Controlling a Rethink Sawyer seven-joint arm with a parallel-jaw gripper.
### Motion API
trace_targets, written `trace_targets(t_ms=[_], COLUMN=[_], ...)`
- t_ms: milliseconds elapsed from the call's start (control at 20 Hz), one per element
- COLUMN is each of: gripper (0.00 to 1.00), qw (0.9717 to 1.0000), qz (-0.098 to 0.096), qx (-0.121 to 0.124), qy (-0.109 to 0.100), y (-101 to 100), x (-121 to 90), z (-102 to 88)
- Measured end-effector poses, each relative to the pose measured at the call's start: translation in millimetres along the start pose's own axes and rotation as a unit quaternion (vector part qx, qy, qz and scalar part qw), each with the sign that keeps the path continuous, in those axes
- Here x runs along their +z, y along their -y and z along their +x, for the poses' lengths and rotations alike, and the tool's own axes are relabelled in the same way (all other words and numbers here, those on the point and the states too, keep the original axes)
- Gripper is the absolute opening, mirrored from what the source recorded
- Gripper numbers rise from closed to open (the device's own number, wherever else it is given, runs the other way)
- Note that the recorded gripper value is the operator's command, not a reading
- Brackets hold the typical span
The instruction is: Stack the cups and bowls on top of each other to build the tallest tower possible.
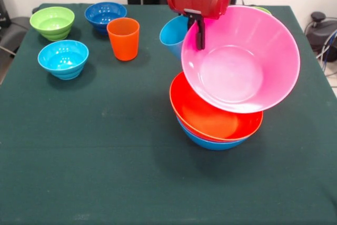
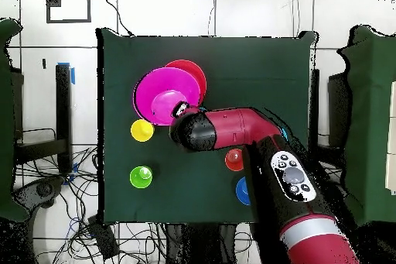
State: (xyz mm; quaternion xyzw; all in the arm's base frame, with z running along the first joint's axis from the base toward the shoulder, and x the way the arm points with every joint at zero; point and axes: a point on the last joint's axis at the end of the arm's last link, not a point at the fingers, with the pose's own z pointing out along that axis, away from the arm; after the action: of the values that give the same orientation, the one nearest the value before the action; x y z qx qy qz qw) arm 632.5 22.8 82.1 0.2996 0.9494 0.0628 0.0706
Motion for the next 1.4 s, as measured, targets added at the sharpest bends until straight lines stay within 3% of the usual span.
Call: trace_targets(t_ms=[1400], gripper=[0.0], qw=[1.0], qz=[0.0], qx=[0.001], qy=[0.003], y=[1.2], x=[-2.2], z=[-2.5])
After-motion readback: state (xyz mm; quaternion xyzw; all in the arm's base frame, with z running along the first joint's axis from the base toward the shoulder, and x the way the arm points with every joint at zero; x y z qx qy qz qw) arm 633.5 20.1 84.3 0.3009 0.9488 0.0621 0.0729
